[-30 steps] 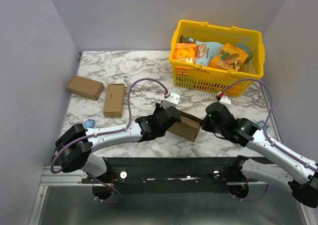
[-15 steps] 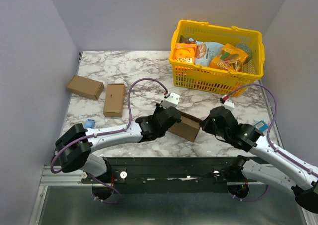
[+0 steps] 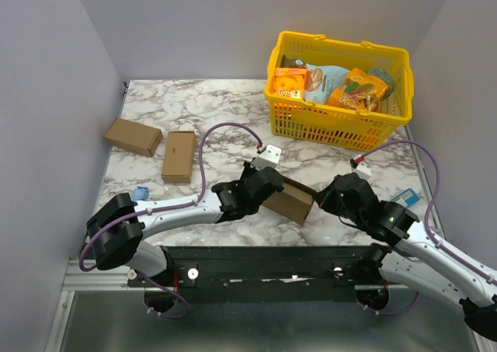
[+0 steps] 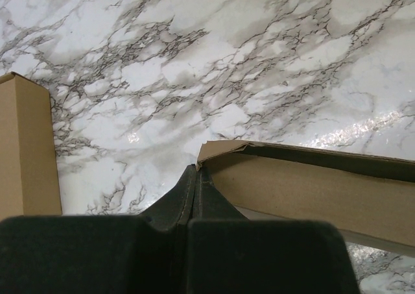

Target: Fold the paper box

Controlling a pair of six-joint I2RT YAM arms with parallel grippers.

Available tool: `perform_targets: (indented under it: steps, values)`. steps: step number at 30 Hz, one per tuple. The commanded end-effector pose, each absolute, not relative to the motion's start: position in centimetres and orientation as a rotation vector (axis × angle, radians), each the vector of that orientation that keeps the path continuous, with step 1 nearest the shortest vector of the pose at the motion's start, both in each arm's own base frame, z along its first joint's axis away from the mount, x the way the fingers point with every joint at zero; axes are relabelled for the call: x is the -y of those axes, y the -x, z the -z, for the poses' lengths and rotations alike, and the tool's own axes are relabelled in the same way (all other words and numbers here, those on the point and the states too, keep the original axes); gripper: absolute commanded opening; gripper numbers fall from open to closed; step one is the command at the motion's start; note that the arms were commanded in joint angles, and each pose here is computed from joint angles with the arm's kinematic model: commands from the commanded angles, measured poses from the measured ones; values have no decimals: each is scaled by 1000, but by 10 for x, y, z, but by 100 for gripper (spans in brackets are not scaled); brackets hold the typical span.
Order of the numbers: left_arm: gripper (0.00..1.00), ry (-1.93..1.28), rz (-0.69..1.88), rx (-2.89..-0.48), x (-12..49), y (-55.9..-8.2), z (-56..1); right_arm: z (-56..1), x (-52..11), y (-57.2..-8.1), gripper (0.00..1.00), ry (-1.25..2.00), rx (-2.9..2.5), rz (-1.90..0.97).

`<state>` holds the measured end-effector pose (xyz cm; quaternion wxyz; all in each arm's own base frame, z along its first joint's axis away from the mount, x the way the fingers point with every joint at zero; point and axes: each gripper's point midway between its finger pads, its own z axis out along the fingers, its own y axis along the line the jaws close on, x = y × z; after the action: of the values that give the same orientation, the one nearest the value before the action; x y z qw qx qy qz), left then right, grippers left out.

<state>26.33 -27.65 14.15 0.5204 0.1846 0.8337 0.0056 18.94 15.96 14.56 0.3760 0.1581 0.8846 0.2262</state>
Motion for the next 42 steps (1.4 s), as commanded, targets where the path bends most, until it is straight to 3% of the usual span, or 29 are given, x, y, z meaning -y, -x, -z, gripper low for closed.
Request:
perform_targets:
  steps: [1, 42]
  values:
    - [0, -657, -61, -2242, 259, -220, -63, -94, -129, -150, 1, -360, -2475, -381]
    - [0, -645, -22, -2245, 259, -226, -65, -67, -112, -119, 0, -276, -2605, -260]
